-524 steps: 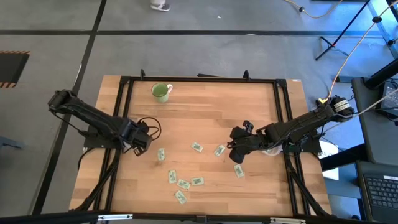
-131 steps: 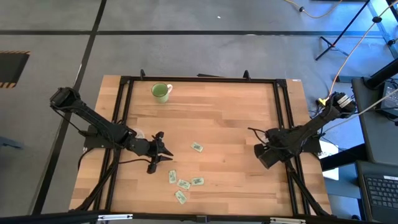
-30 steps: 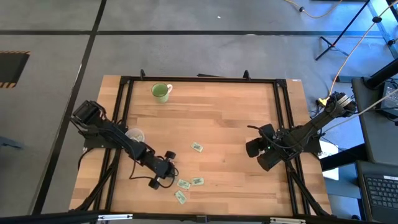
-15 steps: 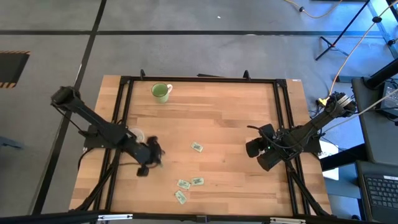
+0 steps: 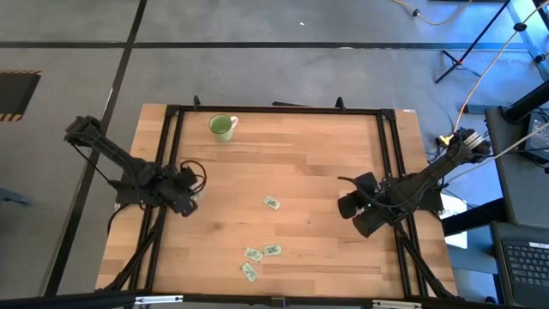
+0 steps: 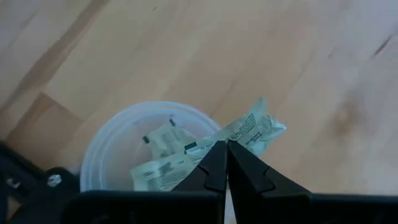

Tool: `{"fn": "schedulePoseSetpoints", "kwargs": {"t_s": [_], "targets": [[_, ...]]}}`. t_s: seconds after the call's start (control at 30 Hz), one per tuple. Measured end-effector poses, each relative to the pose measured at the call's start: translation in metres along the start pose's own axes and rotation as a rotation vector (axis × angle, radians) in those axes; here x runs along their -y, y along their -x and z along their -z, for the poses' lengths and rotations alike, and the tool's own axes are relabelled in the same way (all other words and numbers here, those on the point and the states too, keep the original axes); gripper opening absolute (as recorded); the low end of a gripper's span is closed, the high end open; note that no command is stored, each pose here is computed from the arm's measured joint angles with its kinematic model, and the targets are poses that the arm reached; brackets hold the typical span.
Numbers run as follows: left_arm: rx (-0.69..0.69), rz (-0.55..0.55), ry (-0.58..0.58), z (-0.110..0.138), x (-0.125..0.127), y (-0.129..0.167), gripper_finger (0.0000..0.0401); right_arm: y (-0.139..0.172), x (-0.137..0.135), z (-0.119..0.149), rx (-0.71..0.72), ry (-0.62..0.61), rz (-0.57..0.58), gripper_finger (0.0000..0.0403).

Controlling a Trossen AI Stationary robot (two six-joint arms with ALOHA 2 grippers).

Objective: Pick and place items into bin
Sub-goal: Put the white stevia packet into the left transparent bin

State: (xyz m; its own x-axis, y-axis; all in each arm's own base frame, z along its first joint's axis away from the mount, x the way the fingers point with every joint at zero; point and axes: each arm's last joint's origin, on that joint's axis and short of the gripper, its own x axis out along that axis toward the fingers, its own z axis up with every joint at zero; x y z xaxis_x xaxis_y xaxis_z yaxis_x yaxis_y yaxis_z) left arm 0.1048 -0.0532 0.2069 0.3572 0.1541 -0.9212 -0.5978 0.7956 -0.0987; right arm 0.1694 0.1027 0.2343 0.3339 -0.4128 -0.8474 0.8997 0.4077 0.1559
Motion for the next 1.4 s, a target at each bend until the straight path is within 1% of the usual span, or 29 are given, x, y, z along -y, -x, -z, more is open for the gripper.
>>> {"fn": "schedulePoseSetpoints", "kwargs": {"t_s": [0.1, 0.33, 0.5, 0.63, 0.77, 1.03, 1.17, 1.33, 1.4], "targets": [[0.007, -0.016, 0.010, 0.000, 0.000, -0.001, 0.0003, -0.002, -0.001, 0.002, 0.002, 0.005, 0.008, 0.0132], [0.150, -0.059, 0.172, -0.004, -0.002, 0.000, 0.0003, -0.003, -0.002, 0.002, 0.002, 0.006, 0.010, 0.0132], [0.172, -0.058, 0.203, -0.005, -0.002, 0.000, 0.0003, -0.003, -0.002, 0.002, 0.002, 0.010, 0.010, 0.0132], [0.148, -0.041, 0.215, -0.007, 0.000, 0.003, 0.0003, -0.003, -0.002, 0.002, 0.002, 0.033, 0.010, 0.0132], [0.067, -0.006, 0.202, -0.012, 0.002, 0.009, 0.0003, -0.003, -0.002, 0.002, 0.001, 0.059, 0.011, 0.0132], [-0.034, -0.007, 0.179, -0.019, -0.004, 0.008, 0.0003, -0.003, -0.002, 0.002, 0.001, 0.062, 0.010, 0.0132], [-0.111, -0.007, 0.106, -0.023, -0.009, 0.011, 0.0003, -0.003, -0.002, 0.002, 0.001, 0.062, 0.010, 0.0132], [-0.191, -0.095, 0.000, -0.022, -0.021, 0.014, 0.0003, -0.003, -0.003, 0.002, 0.001, 0.056, 0.007, 0.0132], [-0.192, -0.093, -0.024, -0.022, -0.021, 0.013, 0.0003, -0.003, -0.003, 0.003, -0.001, 0.051, 0.001, 0.0132]]}}
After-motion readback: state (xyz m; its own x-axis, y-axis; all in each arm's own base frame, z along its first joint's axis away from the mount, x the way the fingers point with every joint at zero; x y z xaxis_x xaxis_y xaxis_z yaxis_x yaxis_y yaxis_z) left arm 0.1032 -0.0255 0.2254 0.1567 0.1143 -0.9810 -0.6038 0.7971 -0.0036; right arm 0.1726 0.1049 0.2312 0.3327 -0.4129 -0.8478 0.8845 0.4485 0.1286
